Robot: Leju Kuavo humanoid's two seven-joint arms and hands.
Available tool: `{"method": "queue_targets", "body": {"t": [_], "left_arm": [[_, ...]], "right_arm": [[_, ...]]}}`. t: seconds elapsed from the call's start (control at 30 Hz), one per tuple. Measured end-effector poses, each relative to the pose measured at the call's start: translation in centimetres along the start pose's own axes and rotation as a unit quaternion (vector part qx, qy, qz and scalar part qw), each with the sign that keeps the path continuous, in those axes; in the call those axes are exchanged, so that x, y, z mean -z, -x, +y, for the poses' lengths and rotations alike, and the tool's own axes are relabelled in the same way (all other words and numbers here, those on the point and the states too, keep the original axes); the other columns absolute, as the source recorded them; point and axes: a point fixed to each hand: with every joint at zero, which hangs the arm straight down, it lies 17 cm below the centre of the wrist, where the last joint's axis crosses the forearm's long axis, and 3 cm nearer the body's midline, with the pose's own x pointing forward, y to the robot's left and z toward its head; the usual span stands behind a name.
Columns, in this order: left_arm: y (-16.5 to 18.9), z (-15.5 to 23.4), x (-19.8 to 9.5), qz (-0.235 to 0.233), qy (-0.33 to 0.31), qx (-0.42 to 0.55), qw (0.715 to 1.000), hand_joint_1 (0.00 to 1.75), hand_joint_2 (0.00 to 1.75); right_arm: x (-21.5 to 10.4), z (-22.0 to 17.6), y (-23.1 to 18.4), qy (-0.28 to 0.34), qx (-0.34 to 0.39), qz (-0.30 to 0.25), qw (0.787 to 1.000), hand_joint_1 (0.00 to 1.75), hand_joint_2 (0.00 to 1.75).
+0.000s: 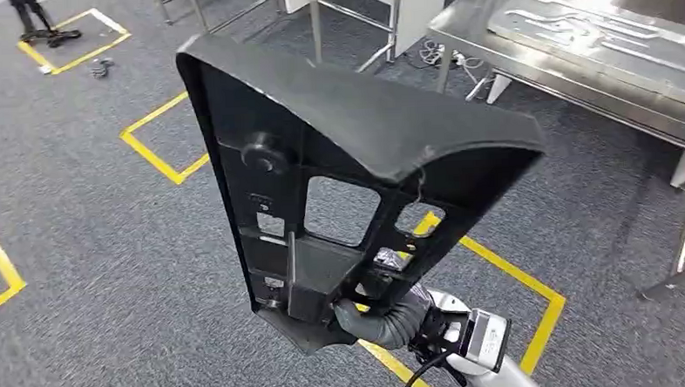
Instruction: Take the parts from the cabinet and place them on the table.
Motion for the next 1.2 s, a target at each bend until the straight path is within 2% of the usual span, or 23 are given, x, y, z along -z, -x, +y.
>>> {"method": "queue_targets", "body": {"t": [0.3, 0.47, 0.73, 1.2], "left_arm": [[0.0, 2.4, 0.5, 0.009, -0.021, 0.006, 1.0, 0.0, 1.75], [0.2, 3.6, 0.7, 0.02, -0.031, -0.026, 0.999, 0.0, 1.75], [-0.5, 3.5, 0.8, 0.014, -0.023, -0.076, 0.997, 0.0, 1.75], [-0.6, 3.6, 0.8, 0.014, -0.021, -0.092, 0.995, 0.0, 1.75]], "right_arm": [[-0.4, 0.2, 0.6, -0.005, -0.004, 0.011, 1.0, 1.73, 1.75], [-0.9, 0.4, 1.3, -0.008, 0.0, 0.022, 1.0, 1.73, 1.75], [-0.7, 0.5, 1.4, -0.019, 0.001, 0.022, 1.0, 1.73, 1.75], [-0.6, 0.3, 1.6, -0.018, 0.007, 0.023, 1.0, 1.73, 1.75]]}}
